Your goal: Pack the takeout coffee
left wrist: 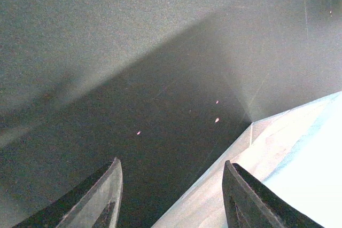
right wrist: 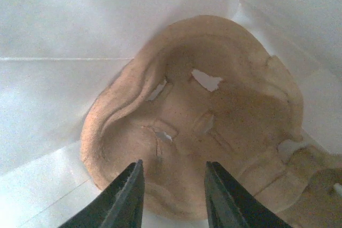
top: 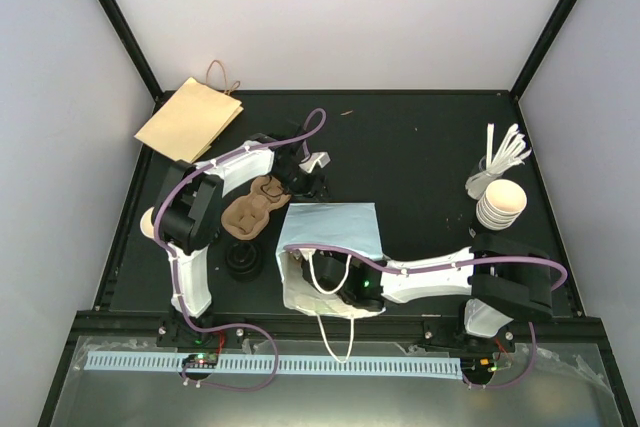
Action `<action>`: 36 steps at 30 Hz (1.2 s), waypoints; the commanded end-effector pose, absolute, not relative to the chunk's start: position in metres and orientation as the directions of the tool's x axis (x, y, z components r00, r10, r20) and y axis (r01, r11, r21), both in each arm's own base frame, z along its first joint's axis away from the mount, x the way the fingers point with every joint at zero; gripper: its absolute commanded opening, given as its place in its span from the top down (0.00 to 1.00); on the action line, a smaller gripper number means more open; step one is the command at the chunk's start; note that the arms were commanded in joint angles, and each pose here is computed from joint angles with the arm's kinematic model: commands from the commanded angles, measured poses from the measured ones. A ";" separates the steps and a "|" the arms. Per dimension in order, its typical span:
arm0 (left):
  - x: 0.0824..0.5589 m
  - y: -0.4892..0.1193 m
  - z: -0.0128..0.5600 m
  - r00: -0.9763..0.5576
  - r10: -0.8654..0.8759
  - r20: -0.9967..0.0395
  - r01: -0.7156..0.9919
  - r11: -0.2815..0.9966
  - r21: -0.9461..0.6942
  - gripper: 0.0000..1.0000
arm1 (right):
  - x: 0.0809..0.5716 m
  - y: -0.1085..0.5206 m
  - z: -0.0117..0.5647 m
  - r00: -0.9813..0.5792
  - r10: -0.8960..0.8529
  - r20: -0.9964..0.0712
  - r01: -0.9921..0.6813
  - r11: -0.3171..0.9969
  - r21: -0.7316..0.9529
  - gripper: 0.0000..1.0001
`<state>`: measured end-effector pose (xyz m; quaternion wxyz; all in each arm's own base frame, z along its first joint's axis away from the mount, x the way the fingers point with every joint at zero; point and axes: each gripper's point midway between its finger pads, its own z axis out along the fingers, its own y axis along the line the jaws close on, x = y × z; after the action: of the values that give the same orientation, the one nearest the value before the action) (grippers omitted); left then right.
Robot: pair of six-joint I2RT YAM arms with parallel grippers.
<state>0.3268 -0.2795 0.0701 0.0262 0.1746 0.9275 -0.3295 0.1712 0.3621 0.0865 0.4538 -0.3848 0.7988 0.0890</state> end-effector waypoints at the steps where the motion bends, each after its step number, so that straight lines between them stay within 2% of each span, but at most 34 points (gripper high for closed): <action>1: 0.318 -0.283 0.078 -0.928 0.339 -0.154 0.358 0.700 -0.618 0.48 | 0.166 0.369 0.092 -0.273 -0.515 -0.812 -0.721 0.669 -0.182 0.71; 5: 0.315 -0.286 0.079 -0.927 0.344 -0.148 0.355 0.682 -0.639 0.48 | 0.163 0.373 0.092 -0.274 -0.508 -0.817 -0.739 0.655 -0.160 0.90; 8: 0.312 -0.288 0.078 -0.927 0.351 -0.129 0.345 0.670 -0.657 0.50 | 0.160 0.376 0.091 -0.273 -0.509 -0.816 -0.751 0.643 -0.150 0.99; 24: 0.292 -0.286 0.067 -0.925 0.375 -0.062 0.313 0.660 -0.683 0.54 | 0.160 0.387 0.078 -0.261 -0.566 -0.782 -0.786 0.595 -0.168 0.99; 29: 0.293 -0.285 0.068 -0.927 0.367 -0.072 0.315 0.662 -0.679 0.55 | 0.163 0.381 0.094 -0.218 -0.552 -0.805 -0.759 0.614 -0.216 0.99; 36: 0.293 -0.285 0.066 -0.927 0.368 -0.073 0.317 0.663 -0.679 0.55 | 0.146 0.386 0.106 -0.144 -0.535 -0.833 -0.797 0.561 -0.222 0.99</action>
<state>0.2984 -0.2817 0.0619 -0.0317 0.1785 0.9163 -0.3570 0.1523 0.3814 0.0880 0.4496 -0.4442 0.7664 0.1147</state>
